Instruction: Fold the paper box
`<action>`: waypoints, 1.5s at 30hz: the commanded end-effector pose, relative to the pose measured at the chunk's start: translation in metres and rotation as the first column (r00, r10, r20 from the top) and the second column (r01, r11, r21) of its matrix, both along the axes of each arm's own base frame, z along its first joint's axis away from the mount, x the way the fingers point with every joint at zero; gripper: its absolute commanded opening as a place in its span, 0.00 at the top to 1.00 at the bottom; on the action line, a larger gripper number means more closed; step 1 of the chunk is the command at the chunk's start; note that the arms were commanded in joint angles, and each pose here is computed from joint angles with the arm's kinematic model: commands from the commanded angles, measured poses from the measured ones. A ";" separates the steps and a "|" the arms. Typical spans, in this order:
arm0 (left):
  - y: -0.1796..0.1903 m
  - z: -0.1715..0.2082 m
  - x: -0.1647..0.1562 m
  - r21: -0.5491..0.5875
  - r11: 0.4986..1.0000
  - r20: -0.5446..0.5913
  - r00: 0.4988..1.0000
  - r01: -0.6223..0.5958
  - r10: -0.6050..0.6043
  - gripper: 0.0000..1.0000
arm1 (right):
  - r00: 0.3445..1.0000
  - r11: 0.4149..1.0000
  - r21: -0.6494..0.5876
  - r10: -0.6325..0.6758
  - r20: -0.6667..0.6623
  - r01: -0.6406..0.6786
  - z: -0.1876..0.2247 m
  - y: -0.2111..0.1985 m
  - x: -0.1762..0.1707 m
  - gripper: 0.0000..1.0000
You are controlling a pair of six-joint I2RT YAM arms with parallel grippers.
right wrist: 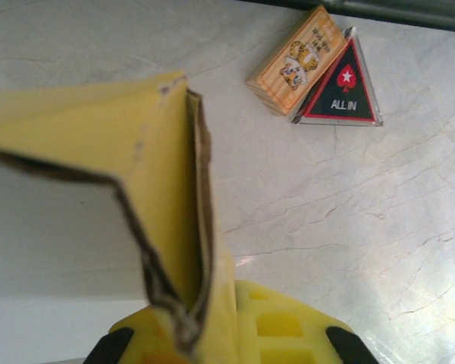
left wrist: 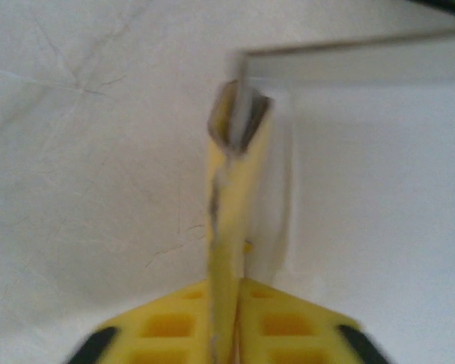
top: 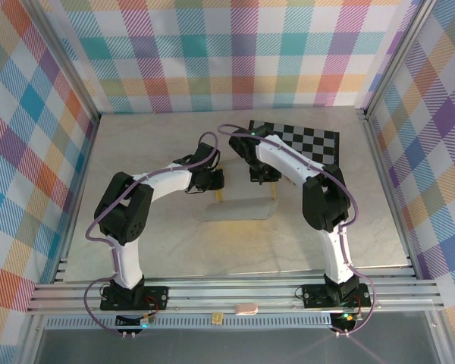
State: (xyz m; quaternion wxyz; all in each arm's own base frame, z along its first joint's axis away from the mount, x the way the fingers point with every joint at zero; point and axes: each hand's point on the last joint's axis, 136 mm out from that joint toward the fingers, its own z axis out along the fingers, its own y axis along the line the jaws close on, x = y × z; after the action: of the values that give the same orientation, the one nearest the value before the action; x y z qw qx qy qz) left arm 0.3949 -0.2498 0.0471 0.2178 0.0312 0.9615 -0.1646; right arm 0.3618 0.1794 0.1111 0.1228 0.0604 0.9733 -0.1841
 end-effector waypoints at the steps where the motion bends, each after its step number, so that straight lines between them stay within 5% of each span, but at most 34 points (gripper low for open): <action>1: 0.036 -0.034 -0.022 0.212 0.976 -0.084 0.995 -0.039 0.058 1.00 | 1.000 0.999 -0.036 -0.017 -0.002 0.017 0.000 -0.004 -0.002 1.00; 8: 0.060 -0.025 -0.022 0.370 0.915 -0.024 0.982 -0.164 0.186 1.00 | 0.998 0.992 -0.116 -0.058 -0.008 0.057 -0.004 -0.017 -0.008 1.00; 13: 0.052 -0.019 -0.022 0.353 0.916 -0.015 0.978 -0.190 0.209 1.00 | 0.998 0.987 -0.145 -0.063 -0.006 0.062 -0.004 -0.017 -0.009 1.00; 17: 0.037 0.001 -0.014 0.262 0.948 0.008 0.982 -0.183 0.187 0.71 | 0.998 0.989 -0.135 -0.061 -0.008 0.059 -0.006 -0.017 -0.010 1.00; 21: 0.019 0.030 -0.008 0.145 0.975 0.033 0.986 -0.166 0.163 0.59 | 0.998 0.989 -0.137 -0.060 -0.014 0.057 -0.010 -0.017 -0.011 1.00; 31: 0.012 0.083 -0.010 -0.016 0.979 0.003 0.979 -0.204 0.204 0.56 | 0.996 0.986 -0.152 -0.075 -0.051 0.067 -0.025 -0.018 -0.014 1.00; 39: 0.045 0.115 -0.013 -0.043 0.955 0.022 0.955 -0.295 0.296 0.55 | 0.990 0.988 -0.106 -0.121 -0.078 0.112 -0.034 -0.017 -0.016 1.00; 45: 0.069 0.157 -0.013 -0.051 0.946 0.079 0.943 -0.320 0.324 0.56 | 0.941 0.951 0.015 -0.304 -0.151 0.310 -0.049 -0.017 -0.032 1.00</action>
State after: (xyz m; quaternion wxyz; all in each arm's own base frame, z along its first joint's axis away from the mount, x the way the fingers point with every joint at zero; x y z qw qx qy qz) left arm 0.3853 -0.1937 0.1683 0.2601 -0.1163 0.9476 -0.1446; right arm 0.3443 0.1647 0.0728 0.0600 0.1333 0.9668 -0.2097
